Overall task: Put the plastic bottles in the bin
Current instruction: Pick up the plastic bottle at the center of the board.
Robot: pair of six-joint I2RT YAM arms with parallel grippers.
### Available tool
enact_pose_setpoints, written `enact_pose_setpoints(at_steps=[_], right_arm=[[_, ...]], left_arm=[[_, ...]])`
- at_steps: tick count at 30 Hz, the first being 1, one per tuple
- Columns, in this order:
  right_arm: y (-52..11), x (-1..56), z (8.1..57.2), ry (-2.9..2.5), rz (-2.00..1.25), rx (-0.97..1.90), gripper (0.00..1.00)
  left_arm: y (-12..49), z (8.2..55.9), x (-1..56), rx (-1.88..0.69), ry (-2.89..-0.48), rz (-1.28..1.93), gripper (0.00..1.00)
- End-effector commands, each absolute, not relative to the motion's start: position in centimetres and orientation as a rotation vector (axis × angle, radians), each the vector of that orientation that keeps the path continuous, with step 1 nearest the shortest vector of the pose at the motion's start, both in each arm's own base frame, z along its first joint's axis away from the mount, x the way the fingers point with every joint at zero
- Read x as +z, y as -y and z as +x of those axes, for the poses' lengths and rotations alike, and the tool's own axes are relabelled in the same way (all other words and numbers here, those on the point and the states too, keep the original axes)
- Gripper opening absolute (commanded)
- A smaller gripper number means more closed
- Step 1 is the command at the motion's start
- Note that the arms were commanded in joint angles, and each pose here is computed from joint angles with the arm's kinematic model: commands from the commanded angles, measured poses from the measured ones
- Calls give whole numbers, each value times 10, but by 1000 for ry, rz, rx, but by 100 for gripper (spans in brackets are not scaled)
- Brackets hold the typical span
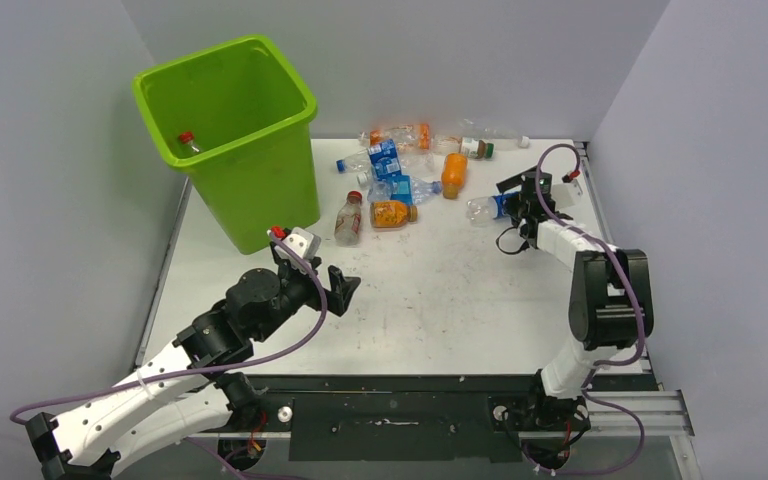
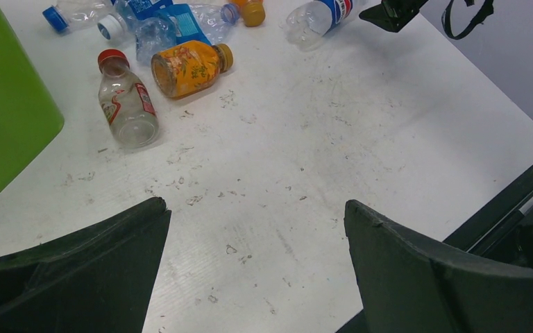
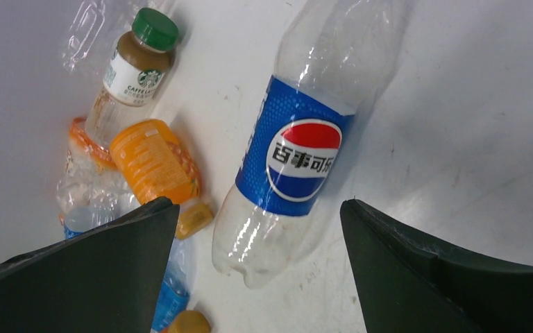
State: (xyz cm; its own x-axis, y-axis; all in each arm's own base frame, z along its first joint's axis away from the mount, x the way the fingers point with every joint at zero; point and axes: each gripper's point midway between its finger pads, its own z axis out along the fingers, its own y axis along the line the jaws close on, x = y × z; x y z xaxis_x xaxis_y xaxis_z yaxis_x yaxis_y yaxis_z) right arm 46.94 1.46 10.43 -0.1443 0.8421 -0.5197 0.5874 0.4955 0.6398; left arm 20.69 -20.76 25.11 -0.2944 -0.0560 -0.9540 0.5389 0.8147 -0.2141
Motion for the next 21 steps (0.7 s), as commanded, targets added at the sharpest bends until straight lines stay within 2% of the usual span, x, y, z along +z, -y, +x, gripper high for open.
enact_pose_setpoints(at_steps=[1, 16, 21], right_arm=[[-7, 104, 495, -1800, 1248, 398, 90], [-9, 55, 519, -1891, 1271, 357, 90], [-15, 31, 510, -1963, 1252, 359, 97]], left_arm=[[209, 210, 265, -632, -1741, 329, 96], [210, 213, 259, -606, -1765, 338, 96], [210, 213, 258, -604, -1770, 342, 96]])
